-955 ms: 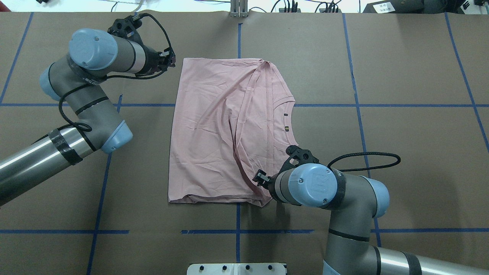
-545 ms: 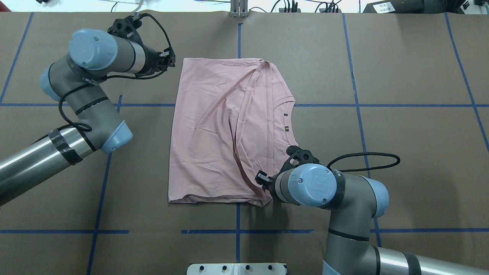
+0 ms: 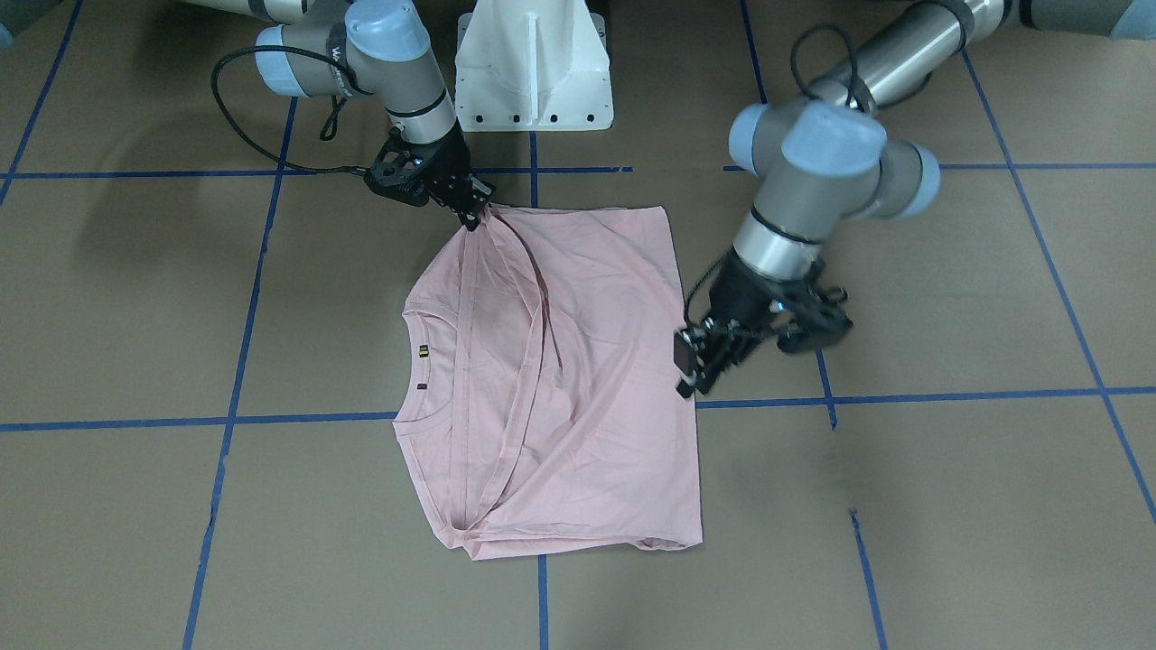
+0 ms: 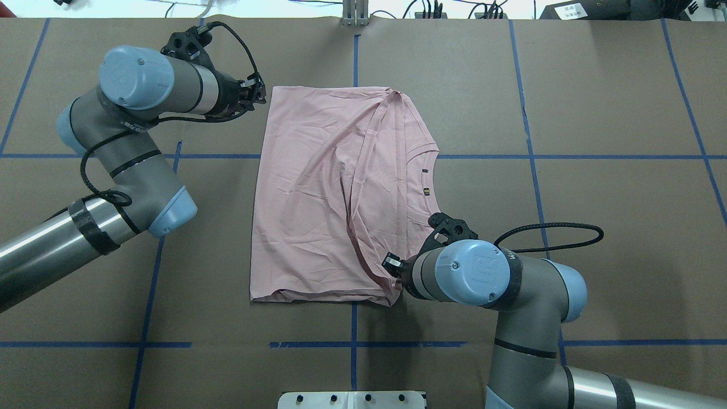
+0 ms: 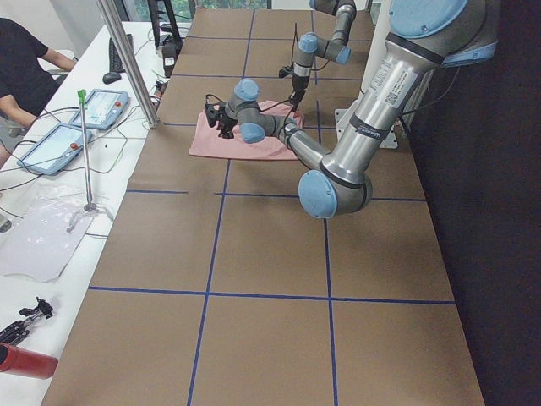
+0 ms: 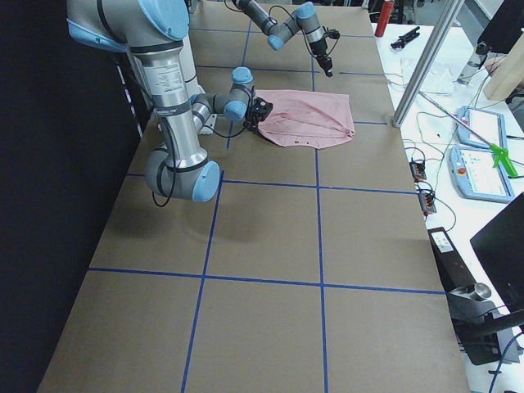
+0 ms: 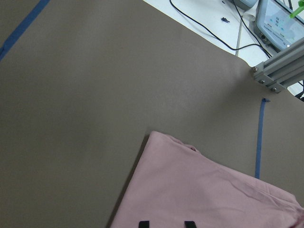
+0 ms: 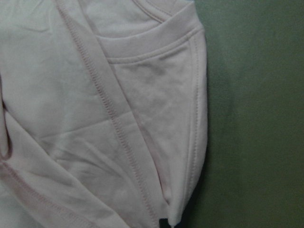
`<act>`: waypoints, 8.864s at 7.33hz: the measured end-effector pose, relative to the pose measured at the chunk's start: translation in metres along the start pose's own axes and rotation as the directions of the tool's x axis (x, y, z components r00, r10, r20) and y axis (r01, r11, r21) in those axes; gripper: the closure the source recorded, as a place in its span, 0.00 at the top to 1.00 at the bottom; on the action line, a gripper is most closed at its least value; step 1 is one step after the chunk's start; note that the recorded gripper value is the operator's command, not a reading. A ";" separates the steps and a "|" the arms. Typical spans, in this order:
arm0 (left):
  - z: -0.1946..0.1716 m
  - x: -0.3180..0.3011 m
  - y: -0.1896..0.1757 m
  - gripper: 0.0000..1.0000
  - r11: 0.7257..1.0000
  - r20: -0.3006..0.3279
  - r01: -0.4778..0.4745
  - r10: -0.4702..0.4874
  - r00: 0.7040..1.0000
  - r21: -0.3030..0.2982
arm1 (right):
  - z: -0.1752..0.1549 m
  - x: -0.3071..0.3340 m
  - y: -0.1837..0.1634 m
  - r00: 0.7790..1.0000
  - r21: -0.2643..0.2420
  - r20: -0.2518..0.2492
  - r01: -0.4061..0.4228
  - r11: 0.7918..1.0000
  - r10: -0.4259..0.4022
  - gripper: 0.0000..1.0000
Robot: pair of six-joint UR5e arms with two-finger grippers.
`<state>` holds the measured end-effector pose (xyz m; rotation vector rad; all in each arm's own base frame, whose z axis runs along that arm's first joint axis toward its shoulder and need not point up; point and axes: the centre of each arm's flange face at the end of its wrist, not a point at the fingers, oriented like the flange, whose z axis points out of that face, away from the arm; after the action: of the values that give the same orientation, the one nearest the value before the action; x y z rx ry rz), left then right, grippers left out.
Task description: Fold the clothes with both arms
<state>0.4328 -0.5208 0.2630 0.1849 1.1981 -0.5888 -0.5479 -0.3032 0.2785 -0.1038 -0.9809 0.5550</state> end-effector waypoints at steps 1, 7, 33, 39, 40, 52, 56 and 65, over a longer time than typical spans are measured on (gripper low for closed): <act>-0.027 -0.005 0.044 0.46 0.998 0.010 0.048 -0.048 0.999 -0.033 | -0.007 0.003 -0.001 1.000 -0.003 0.009 0.000 1.000 0.000 0.00; -0.022 -0.097 0.198 0.55 0.970 0.199 0.229 -0.210 0.957 -0.078 | -0.018 0.007 -0.003 1.000 -0.001 0.023 -0.001 1.000 0.001 0.00; -0.064 0.027 0.075 0.00 0.996 0.229 0.068 -0.081 0.970 0.065 | -0.093 -0.081 -0.193 0.960 0.073 0.143 -0.252 0.965 0.240 0.00; 0.032 0.029 0.005 0.43 0.989 0.232 -0.054 0.021 0.972 0.138 | -0.009 -0.137 -0.253 0.979 0.117 0.019 -0.203 0.972 0.203 0.99; 0.059 0.016 -0.030 0.43 0.982 0.224 -0.102 0.064 0.973 0.161 | 0.013 -0.146 -0.279 0.989 0.127 0.003 -0.150 0.980 0.151 1.00; -0.252 -0.281 -0.305 0.46 0.710 0.200 -0.694 0.702 0.684 -0.119 | -0.237 0.277 -0.618 0.845 0.009 -0.123 0.525 0.851 -0.520 1.00; -0.356 -0.350 -0.340 1.00 0.703 0.290 -0.644 0.711 0.641 -0.302 | -0.284 0.390 -0.591 0.798 -0.093 -0.150 0.576 0.812 -0.584 1.00; -0.347 -0.485 -0.276 1.00 0.778 0.312 -0.480 0.611 0.728 -0.405 | -0.289 0.416 -0.501 0.747 -0.224 -0.214 0.590 0.776 -0.630 1.00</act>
<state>-0.1098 -0.4400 0.6243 0.1364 0.7235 0.0956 0.0641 -0.4821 0.5955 0.0197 -0.7158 -0.1456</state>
